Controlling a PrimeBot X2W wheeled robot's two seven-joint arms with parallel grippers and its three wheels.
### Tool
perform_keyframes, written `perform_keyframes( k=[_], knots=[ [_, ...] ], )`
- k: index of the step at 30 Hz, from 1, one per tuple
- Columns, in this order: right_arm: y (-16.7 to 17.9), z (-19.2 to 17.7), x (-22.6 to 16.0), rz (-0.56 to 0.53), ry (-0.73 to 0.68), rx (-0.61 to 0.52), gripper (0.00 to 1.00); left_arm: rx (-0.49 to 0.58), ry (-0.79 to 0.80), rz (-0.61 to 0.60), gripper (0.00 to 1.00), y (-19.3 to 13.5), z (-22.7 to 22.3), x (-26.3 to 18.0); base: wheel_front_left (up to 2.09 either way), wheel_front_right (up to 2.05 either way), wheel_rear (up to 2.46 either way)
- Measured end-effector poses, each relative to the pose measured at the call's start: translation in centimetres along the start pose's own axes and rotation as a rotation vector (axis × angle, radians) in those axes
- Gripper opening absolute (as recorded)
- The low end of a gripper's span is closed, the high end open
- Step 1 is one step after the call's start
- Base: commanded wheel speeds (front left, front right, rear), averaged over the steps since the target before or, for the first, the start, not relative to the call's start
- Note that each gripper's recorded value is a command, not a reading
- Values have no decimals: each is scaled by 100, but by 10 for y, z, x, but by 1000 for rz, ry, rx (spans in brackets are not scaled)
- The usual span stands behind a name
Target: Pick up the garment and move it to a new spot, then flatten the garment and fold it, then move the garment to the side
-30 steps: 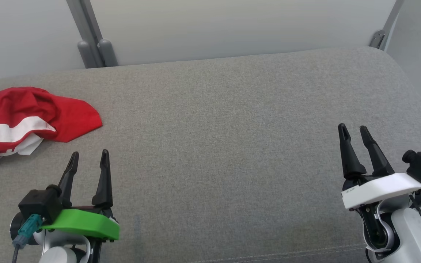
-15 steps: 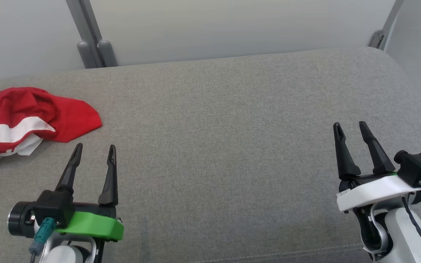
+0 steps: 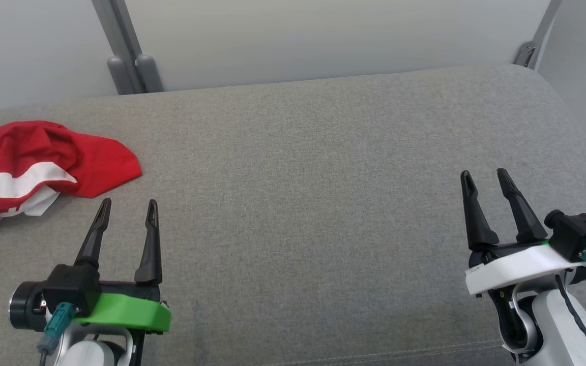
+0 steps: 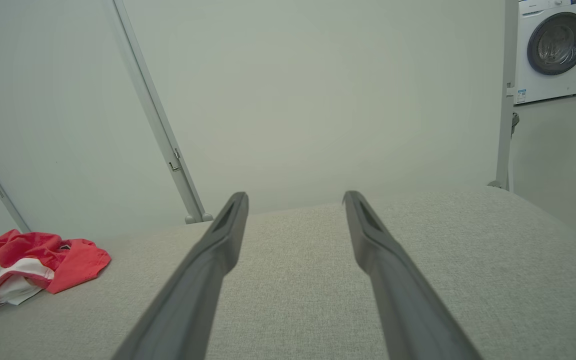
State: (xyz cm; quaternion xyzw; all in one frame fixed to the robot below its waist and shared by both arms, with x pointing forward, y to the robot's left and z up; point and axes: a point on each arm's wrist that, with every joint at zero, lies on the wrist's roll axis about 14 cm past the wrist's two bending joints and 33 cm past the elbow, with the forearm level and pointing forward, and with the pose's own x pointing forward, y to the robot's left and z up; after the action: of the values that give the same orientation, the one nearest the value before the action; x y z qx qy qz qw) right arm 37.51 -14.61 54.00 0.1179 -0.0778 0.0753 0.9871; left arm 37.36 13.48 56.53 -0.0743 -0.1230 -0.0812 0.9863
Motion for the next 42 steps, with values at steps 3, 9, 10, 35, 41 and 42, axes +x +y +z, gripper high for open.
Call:
perform_keyframes(
  k=[3, 9, 10, 35, 41, 42],
  knots=[
    [1, 0, 0, 6, -1, 5, 100, -1, 0, 4, 100, 1, 0, 0, 0, 0, 0],
    [3, -1, 1, 13, -2, 12, 100, -3, 3, 13, 100, 3, -1, 0, 0, 0, 0],
    [3, -1, 1, 13, -2, 12, 100, -4, 4, 13, 100, 3, -1, 0, 0, 0, 0],
    [49, -25, 28, 174, 48, 52, 100, 16, 8, 156, 100, 49, 1, -20, 0, 0, 0],
    [68, -34, 35, 237, 70, 55, 100, 24, 13, 209, 100, 63, 2, -31, 0, 0, 0],
    [71, -36, 36, 248, 73, 55, 100, 26, 14, 216, 100, 65, 2, -33, 0, 0, 0]
  ],
)
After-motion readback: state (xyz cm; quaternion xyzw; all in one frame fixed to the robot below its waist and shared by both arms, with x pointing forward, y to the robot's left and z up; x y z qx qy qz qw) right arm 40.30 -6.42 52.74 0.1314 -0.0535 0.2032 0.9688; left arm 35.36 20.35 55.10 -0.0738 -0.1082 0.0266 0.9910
